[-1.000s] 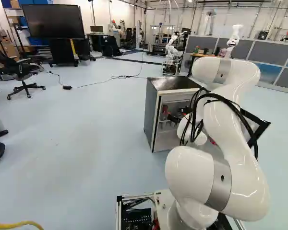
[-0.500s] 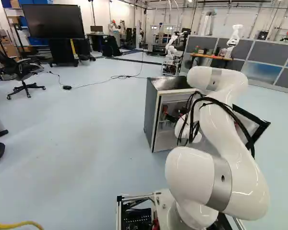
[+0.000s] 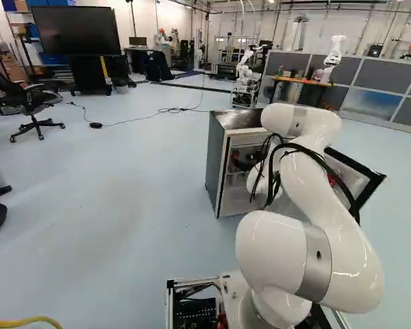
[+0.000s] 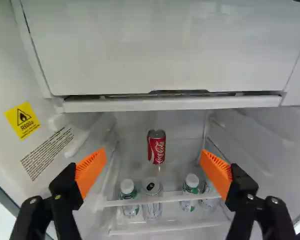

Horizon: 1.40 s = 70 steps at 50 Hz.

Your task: Grab a drink from the fridge

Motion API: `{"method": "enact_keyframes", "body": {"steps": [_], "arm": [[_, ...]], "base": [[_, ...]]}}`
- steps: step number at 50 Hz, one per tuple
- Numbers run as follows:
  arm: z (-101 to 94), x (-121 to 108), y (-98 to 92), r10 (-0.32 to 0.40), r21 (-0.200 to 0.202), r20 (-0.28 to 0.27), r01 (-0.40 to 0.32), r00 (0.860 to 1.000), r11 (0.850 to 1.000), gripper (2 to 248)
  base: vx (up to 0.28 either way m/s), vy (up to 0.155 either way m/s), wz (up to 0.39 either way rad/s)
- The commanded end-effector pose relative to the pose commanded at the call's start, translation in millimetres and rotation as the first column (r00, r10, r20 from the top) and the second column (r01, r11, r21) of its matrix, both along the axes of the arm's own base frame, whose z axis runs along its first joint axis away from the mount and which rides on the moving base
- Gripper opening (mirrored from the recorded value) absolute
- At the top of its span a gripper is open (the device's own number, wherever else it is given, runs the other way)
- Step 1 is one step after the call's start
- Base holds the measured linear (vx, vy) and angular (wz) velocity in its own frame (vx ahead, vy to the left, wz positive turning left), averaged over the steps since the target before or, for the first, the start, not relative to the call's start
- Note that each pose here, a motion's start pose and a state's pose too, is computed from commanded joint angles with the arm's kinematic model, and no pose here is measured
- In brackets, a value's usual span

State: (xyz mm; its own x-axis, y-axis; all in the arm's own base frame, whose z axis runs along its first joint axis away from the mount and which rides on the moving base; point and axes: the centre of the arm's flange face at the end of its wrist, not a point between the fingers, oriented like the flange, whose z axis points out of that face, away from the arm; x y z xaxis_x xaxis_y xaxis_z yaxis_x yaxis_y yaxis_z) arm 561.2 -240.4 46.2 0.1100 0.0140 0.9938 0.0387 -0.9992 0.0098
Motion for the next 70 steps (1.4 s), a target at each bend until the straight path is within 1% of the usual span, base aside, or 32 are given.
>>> {"method": "enact_keyframes", "body": {"steps": [13,28,70], "arm": [[-11.4,25,-2.6,0.014,-0.022,0.007,-0.014,1.0,1.0,247],[-24.3,50,-5.1,0.026,-0.045,0.001,-0.026,1.0,0.999,247],[-51.8,87,-9.5,0.034,-0.086,-0.078,-0.041,0.996,0.995,247]], "base": [[0.0,0.0,0.0],[0.0,0.0,0.0],[0.0,0.0,0.0]]}}
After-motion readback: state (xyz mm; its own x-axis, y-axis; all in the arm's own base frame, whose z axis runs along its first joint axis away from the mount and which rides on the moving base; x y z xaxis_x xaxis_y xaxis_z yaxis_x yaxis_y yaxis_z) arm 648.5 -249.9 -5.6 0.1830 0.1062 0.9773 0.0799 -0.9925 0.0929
